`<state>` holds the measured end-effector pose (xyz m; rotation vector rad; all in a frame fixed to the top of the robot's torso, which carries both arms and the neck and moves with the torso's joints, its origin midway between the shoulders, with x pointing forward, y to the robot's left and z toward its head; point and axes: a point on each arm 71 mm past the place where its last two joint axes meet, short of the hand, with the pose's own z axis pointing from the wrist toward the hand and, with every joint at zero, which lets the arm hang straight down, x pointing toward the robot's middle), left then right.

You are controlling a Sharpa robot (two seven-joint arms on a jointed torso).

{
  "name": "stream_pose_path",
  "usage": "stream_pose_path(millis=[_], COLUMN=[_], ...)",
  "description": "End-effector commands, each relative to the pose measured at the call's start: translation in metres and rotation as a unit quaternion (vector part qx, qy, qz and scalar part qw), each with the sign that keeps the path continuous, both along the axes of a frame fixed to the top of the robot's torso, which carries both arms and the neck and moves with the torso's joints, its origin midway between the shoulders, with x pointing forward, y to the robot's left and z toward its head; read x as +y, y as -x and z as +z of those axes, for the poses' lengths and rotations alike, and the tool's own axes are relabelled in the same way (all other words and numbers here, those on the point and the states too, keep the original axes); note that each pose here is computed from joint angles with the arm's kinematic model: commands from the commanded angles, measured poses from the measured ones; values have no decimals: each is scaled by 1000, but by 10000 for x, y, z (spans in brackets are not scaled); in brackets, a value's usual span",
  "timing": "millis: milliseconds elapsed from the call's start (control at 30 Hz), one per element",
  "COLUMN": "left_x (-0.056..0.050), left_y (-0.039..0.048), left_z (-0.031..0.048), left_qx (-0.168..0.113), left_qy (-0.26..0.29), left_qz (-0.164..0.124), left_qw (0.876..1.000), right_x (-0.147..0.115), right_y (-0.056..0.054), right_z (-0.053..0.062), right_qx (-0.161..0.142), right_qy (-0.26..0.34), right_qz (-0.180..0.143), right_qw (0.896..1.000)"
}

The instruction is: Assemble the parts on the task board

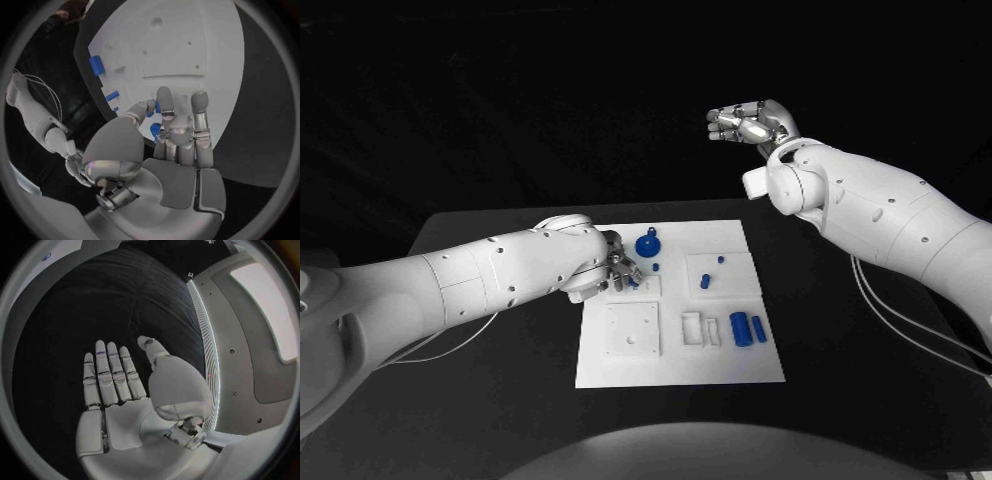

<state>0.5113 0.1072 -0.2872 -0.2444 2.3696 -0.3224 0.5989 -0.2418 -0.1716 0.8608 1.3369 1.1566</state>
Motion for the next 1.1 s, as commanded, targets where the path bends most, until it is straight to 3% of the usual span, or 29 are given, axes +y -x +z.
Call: stream_pose_path(millis=[33,1100], left_x=[-26,-41], left_y=[0,14], left_z=[2,-43], left_qx=[1,9], left_qy=[0,-8], left_qz=[-6,-18], left_qw=[1000,1000], right_x=[26,45], right_y=[3,7], right_z=[3,-16], right_qx=[-1,2], right_qy=[-2,-3], right_qz=[10,13], right_qw=[1000,1000])
